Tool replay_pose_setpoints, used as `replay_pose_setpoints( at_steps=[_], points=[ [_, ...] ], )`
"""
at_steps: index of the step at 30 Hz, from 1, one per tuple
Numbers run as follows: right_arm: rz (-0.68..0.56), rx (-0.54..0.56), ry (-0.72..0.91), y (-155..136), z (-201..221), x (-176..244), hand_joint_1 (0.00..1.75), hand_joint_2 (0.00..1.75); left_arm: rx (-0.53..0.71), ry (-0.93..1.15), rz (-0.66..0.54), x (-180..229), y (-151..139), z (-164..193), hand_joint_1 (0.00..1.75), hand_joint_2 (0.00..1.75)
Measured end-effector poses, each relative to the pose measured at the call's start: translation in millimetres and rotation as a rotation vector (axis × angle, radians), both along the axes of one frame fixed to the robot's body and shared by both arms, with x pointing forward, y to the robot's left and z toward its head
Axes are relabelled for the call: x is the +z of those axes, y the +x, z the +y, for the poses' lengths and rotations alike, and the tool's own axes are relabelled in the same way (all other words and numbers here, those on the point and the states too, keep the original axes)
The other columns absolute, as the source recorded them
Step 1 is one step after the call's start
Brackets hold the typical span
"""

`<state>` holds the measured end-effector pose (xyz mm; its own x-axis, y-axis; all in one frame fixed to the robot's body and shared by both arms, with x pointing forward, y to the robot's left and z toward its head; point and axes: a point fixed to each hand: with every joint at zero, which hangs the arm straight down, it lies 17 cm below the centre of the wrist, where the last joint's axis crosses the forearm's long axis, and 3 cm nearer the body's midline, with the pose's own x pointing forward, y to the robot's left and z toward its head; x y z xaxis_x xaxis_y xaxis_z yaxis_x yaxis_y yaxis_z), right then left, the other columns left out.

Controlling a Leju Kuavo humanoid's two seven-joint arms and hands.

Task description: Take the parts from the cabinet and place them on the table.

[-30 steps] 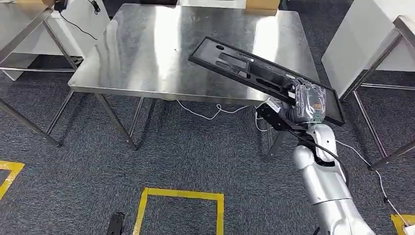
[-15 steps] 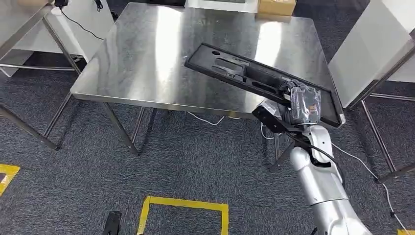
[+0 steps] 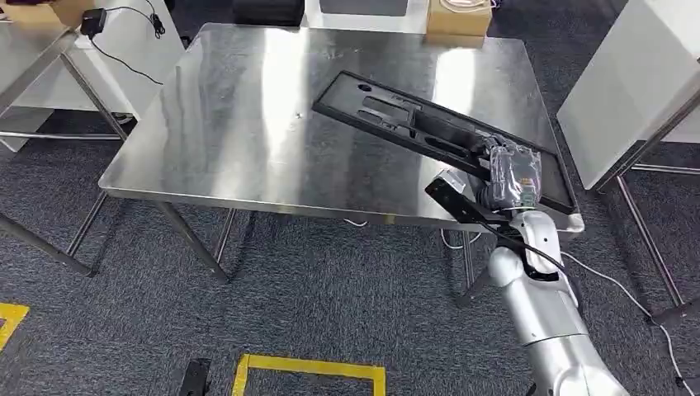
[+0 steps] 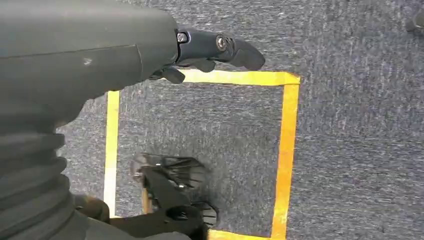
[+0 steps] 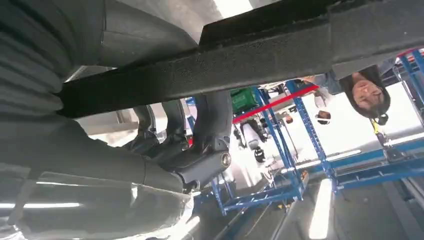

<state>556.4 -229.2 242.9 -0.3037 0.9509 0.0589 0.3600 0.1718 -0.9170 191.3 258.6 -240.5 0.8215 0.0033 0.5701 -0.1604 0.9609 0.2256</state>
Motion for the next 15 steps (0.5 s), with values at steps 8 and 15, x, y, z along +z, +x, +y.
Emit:
replay_pose_setpoints(
  at_steps=[8,15],
  points=[
    [-0.004,0.001,0.001,0.3,1.6,2.0,1.75,1.75,0.003,0.002,-0.001,0.0,0.3,2.4,0.0,1.75],
    [0.009,-0.001,-0.006,-1.2,-0.6,-5.4,1.75,1.75,0.004,0.001,-0.002,0.1,0.6,2.3,0.0,1.75]
  ],
)
